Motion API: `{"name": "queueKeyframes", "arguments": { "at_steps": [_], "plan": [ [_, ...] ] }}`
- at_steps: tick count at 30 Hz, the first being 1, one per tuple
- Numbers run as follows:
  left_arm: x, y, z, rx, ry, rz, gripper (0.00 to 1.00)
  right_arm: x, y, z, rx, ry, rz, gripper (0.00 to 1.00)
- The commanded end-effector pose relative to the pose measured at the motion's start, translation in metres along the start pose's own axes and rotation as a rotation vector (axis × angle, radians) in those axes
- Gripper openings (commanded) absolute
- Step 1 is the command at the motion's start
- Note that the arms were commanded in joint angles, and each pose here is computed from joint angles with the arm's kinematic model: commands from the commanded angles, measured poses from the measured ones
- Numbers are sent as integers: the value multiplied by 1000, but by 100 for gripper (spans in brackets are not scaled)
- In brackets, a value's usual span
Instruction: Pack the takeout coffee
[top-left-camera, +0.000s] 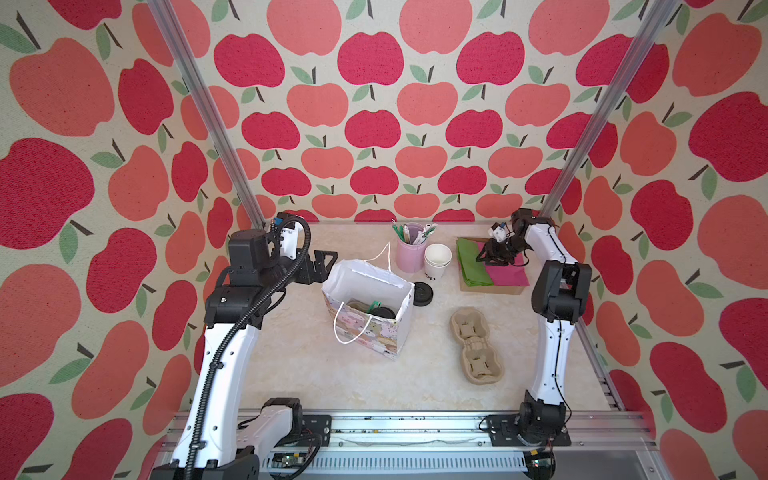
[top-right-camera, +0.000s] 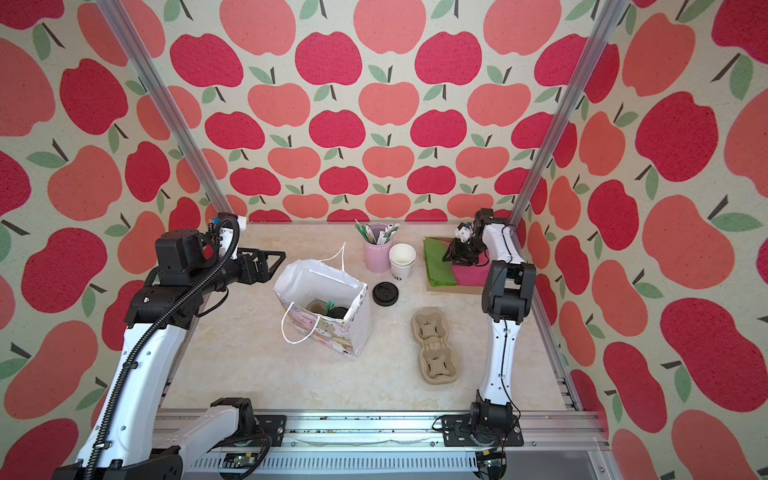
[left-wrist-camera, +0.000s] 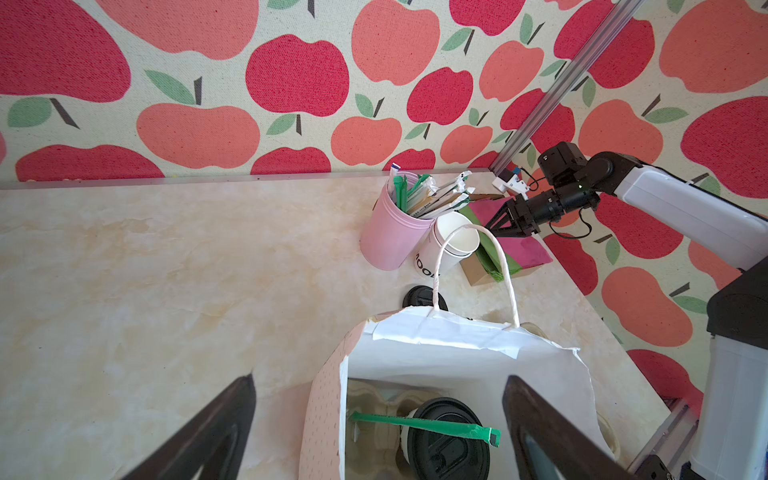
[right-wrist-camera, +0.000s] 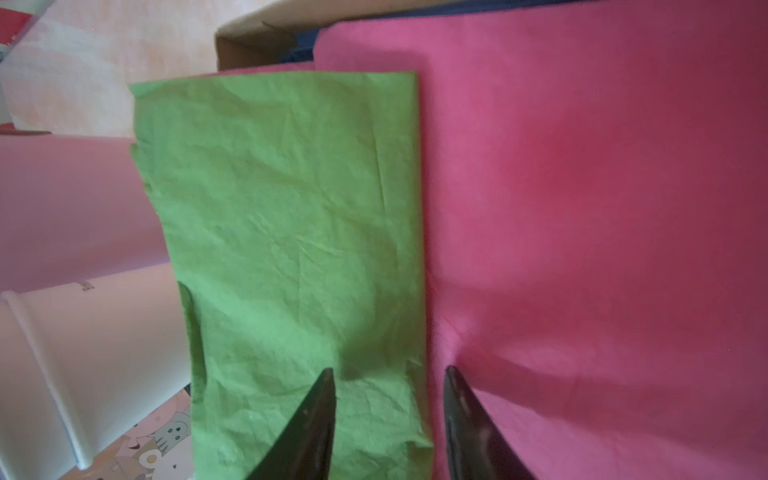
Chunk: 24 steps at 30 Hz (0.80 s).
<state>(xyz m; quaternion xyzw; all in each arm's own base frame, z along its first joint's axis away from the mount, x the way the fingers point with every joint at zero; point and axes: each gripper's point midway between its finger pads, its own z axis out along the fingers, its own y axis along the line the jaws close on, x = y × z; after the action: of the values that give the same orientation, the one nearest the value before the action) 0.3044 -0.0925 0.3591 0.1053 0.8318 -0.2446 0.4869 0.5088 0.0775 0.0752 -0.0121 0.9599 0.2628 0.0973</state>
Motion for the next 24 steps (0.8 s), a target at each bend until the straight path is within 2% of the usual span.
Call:
{"name": "queueKeyframes", "arguments": {
  "at_steps": [1, 10, 16, 24],
  "plan": [
    [2, 1, -2, -8, -1, 3, 95, -3, 7, 7, -74, -10, 16, 35],
    [4, 2, -1, -6, 3, 0, 95, 0, 6, 16, -104, -5, 46, 6],
    [3, 1, -2, -8, -2, 3, 95, -12, 17, -4, -100, -99, -13, 0],
    [2, -1, -5, -5, -7, 6, 95, -28, 48, -54, -101, -282, -167, 0]
  ]
}}
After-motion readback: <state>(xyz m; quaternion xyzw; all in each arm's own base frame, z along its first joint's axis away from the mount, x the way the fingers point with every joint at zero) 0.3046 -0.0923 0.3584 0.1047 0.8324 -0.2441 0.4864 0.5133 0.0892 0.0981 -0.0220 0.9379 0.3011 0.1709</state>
